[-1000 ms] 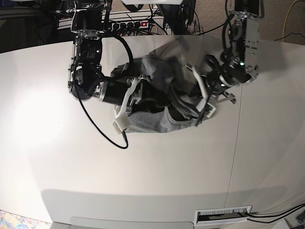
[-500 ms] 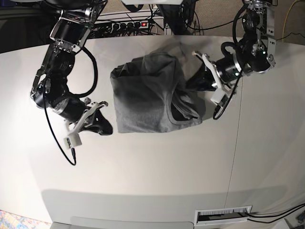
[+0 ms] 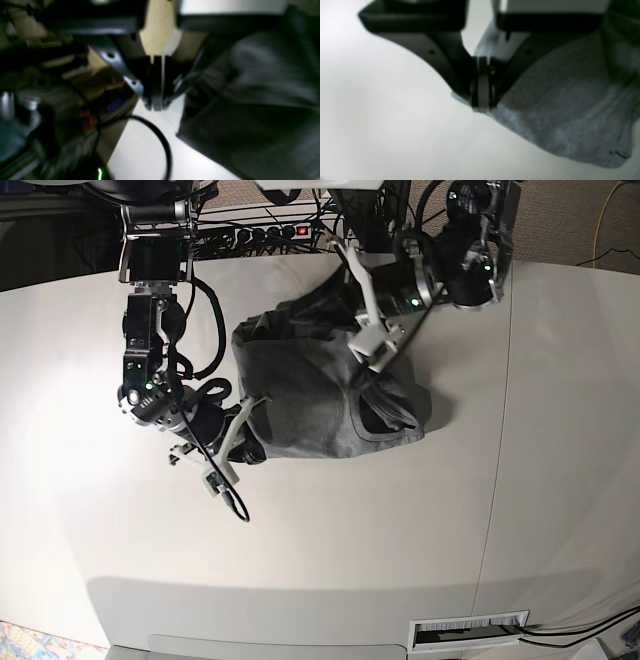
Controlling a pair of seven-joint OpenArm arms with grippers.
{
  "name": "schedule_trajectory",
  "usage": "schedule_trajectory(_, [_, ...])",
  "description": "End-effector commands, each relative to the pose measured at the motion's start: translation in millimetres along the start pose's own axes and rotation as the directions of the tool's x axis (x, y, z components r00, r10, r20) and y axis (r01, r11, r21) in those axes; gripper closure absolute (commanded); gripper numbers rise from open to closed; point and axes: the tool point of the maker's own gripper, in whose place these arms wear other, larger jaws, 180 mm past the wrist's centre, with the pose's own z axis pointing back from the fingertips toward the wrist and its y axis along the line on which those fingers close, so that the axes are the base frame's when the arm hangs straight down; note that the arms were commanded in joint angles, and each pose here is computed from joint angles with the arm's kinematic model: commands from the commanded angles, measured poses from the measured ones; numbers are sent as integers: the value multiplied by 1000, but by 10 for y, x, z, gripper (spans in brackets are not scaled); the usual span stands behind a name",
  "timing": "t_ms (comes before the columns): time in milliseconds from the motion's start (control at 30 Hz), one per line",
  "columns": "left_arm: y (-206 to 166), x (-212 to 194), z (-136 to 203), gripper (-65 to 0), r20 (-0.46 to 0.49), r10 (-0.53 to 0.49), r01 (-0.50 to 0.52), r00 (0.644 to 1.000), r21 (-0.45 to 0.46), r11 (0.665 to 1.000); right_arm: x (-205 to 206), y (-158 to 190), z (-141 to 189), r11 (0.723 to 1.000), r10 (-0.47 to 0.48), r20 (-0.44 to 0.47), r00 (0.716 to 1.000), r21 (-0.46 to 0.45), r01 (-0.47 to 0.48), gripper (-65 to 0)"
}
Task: Fold the T-shirt properly
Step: 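Release the right gripper and press the bundle with the left gripper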
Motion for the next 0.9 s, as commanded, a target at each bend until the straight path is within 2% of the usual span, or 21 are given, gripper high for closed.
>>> schedule_trajectory(0, [-41,98,-14,0,38,-39,39,999,1,999,270,-60,25,1000,20,74,997,-5,-19,0])
schedule_trajectory(100, [104,-30,-90,0,-19,-137,138,990,92,986,305,-62,11,1000,22,76,997,-2,-22,0])
schedule_trajectory(200, [298,-140,-119,0,-50,-186,192,981,165,968,227,-61,7,1000,20,35,999,-1,-20,0])
schedule_trajectory(300, [468,-271,-135,0,-77,-185,198,980,217,956,132,-67,7,1000,21,-18,1000,-2,-21,0])
schedule_trajectory(400, [599,-464,-132,0,-127,-166,193,978,243,951,103,-68,8,1000,22,-34,999,-2,-22,0])
schedule_trajectory(533, [821,-710,13,0,-236,-201,265,951,283,922,-98,-57,15,1000,23,-118,993,-5,-23,0])
schedule_trajectory(667, [1093,-826,282,0,-325,-214,329,921,356,875,-379,-28,63,1000,12,-182,983,1,-12,0])
schedule_trajectory(767, [1304,-804,488,0,-358,-243,388,902,423,819,-583,-36,135,1000,4,-231,973,5,-3,0])
schedule_trajectory(867, [1480,-696,648,0,-353,-274,428,894,497,755,-738,60,197,997,-35,-272,962,51,51,0])
